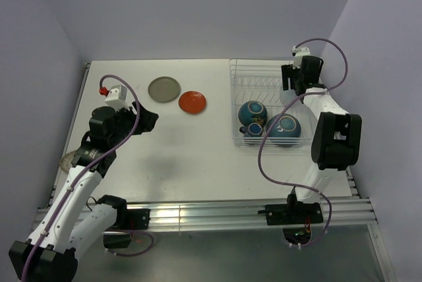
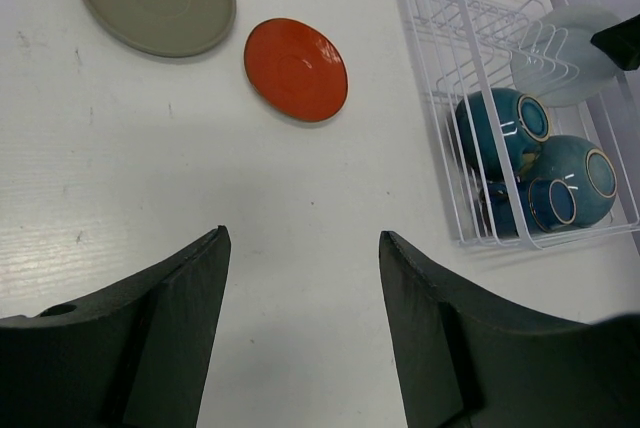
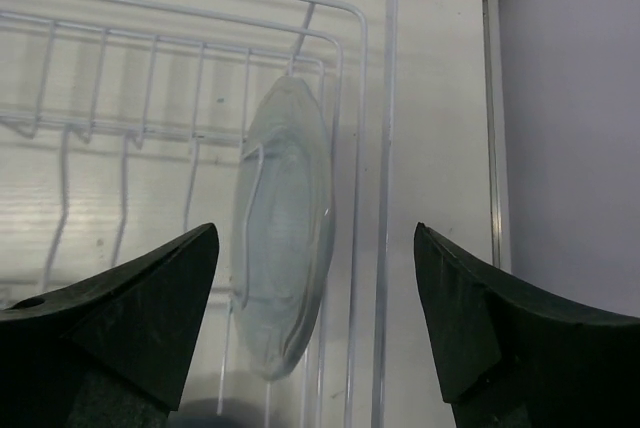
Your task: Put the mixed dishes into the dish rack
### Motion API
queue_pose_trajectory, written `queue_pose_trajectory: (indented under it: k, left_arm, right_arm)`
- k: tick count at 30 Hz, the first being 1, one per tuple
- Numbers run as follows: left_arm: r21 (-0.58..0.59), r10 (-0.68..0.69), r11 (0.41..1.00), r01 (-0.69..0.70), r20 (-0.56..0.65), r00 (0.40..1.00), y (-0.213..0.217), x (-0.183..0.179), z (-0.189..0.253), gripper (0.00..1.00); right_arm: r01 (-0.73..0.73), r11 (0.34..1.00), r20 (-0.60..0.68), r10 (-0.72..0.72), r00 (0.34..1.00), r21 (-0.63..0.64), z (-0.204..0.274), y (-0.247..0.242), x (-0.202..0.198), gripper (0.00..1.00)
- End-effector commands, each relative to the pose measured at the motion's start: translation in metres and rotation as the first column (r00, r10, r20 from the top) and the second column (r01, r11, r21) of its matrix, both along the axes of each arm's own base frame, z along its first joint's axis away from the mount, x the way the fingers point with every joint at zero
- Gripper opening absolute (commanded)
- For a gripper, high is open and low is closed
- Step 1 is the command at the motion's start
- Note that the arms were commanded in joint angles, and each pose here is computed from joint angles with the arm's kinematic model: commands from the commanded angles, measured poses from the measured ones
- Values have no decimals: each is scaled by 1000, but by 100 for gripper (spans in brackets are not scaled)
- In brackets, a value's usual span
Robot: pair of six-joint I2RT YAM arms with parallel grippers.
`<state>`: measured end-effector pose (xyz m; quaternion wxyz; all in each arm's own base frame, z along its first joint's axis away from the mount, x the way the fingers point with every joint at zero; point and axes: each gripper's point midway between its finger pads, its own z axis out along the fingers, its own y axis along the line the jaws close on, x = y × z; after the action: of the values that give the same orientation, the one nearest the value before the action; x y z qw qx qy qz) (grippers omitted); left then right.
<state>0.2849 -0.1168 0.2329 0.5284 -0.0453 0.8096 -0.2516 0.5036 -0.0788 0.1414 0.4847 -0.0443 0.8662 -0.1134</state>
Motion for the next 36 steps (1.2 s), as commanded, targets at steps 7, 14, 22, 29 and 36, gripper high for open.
queue_pose_trajectory:
  k: [7,14,22,29,36]
  left_arm:
    - [-101,-54,994,47,-71,996,-5,18,-17,68]
    - [-346,-52,938,-9,-167,985,-13,59,-46,66]
    - [-535,41,803,-264,-391,919,5,137,-119,62]
    - [-448,186,792,-414,-468,864,28,189,-165,61]
    - [-409,236,767,-494,-536,810,35,211,-198,61]
  right_arm:
    - [-368,918,163,344,925,149,90,77,-64,90]
    - [-784,520,230,762,605,340,113,194,-166,88]
    - [-911,262,312,878,362,320,121,248,-238,86]
    - [-923,245,325,883,338,296,116,248,-246,86]
    - [-924,238,307,893,329,300,112,247,-246,86]
